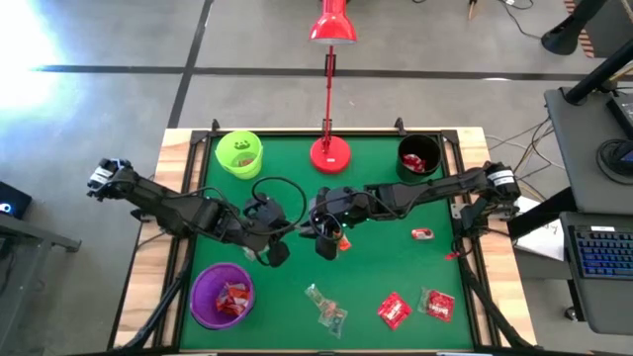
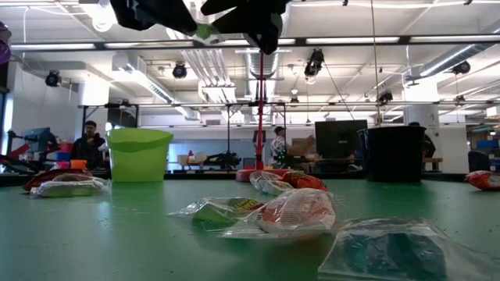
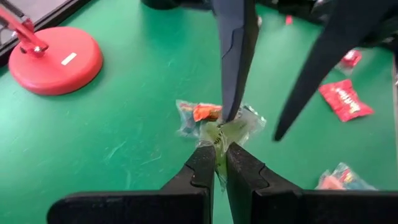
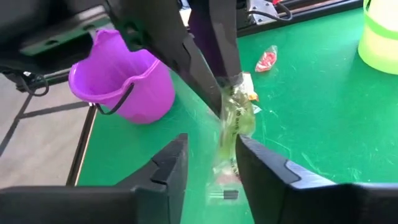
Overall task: Sort candy
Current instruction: Put the transparent candy into the green bucket
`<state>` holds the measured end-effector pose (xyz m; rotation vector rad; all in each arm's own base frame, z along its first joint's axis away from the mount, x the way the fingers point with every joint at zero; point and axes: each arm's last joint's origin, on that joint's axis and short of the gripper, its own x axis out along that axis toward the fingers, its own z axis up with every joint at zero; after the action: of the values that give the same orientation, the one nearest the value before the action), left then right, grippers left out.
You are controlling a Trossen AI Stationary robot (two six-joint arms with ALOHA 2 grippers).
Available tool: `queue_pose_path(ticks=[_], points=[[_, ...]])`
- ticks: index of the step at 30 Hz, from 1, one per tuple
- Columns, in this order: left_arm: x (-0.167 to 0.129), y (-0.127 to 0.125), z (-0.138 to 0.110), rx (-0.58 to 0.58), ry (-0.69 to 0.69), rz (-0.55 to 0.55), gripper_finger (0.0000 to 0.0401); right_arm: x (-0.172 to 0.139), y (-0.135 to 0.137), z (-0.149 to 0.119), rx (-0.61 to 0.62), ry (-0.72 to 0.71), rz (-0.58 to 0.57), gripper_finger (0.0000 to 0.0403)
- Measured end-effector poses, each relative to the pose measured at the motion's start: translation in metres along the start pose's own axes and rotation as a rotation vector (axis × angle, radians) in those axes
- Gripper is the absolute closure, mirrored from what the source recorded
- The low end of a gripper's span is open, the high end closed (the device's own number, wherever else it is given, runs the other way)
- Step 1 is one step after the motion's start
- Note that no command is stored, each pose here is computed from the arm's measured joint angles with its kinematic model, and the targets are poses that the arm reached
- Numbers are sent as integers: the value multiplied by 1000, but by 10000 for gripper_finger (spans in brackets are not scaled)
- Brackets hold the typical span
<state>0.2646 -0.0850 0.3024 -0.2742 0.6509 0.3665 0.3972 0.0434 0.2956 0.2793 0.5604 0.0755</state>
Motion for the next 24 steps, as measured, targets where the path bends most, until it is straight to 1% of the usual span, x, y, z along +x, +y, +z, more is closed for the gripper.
queue_pose_path(ticks=[7, 11, 14, 18, 24], points=[[-1, 5, -6, 12, 55, 41, 399, -1, 0, 0, -19, 9, -8, 247], [-4, 13, -9, 28, 90, 103, 399, -1, -2, -2, -18, 29, -29, 241], [-7, 24, -9, 28, 123, 156, 399, -1, -3, -4, -18, 38, -57, 241], [-13, 43, -5, 24, 156, 223, 399, -2, -5, -4, -16, 44, -62, 241], [-27, 77, 1, 34, 207, 327, 399, -2, -5, -4, -16, 45, -64, 241]])
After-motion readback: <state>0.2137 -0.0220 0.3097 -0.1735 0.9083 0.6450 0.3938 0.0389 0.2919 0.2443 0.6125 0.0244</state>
